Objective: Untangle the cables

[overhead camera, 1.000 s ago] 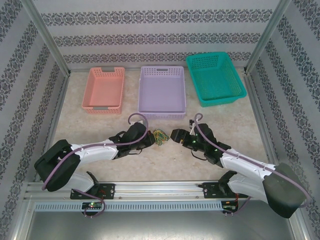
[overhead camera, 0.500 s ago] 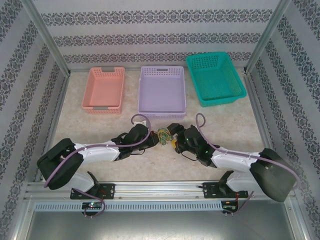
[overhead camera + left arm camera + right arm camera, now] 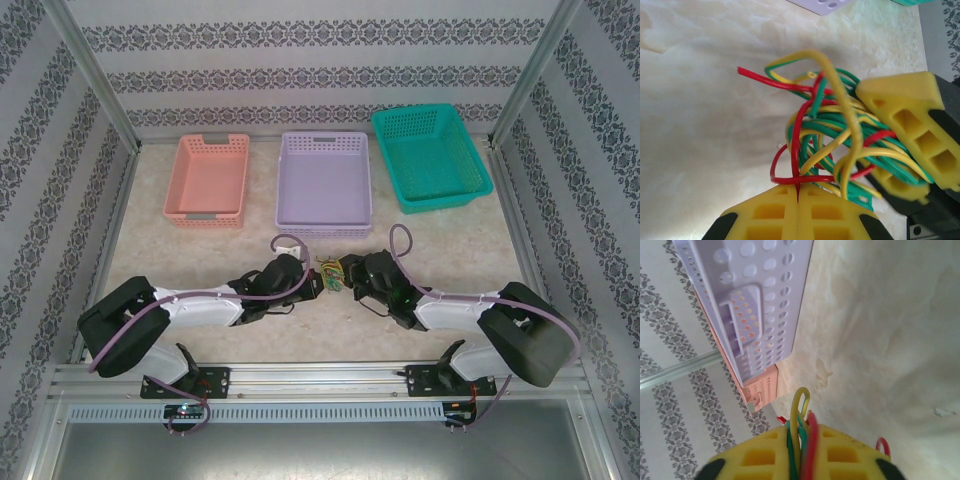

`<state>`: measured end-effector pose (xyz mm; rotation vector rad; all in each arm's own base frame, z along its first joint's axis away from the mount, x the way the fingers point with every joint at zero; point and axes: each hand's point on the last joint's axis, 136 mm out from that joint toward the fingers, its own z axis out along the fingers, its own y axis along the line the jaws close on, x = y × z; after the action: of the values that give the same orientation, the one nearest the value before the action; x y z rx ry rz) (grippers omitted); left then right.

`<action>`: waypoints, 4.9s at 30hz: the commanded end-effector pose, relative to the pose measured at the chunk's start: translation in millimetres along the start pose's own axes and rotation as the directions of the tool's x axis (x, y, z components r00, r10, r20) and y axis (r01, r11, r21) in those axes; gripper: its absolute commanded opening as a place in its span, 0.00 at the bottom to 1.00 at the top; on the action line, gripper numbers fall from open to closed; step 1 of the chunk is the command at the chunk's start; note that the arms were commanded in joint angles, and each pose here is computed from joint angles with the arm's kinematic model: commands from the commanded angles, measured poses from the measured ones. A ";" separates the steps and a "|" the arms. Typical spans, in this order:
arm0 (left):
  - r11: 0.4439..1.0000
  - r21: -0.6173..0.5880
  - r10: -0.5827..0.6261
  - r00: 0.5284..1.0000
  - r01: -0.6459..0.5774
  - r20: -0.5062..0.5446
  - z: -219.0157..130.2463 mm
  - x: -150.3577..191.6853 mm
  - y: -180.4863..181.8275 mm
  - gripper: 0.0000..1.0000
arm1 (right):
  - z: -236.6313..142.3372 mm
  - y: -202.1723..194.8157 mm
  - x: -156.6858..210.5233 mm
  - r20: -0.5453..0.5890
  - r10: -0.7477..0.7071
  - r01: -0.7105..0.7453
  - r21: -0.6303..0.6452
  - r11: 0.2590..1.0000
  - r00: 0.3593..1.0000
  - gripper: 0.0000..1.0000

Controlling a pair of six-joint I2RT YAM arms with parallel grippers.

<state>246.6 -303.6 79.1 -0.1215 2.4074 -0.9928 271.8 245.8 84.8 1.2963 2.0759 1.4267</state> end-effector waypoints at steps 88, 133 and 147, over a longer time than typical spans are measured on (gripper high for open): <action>0.781 0.623 -0.110 0.971 -0.049 0.213 -10.2 -72.5 -135.9 0.48 | -40.7 79.8 -6.6 -0.191 0.282 -0.309 -0.128 0.942 0.940 0.00; 0.907 -0.204 0.347 0.929 -0.367 -0.128 -55.4 -22.8 -6.1 0.35 | -102.6 110.5 -90.2 0.128 -0.763 0.728 0.235 0.644 0.633 0.00; 0.948 0.275 -0.187 0.980 0.162 0.068 -108.8 -51.0 -91.6 0.86 | -84.3 110.7 -74.3 0.152 -0.610 0.628 -0.140 0.765 0.777 0.00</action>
<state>217.6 -274.3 208.7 -0.1799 2.2143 -1.2230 310.7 132.9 184.8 0.5660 2.0536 1.0437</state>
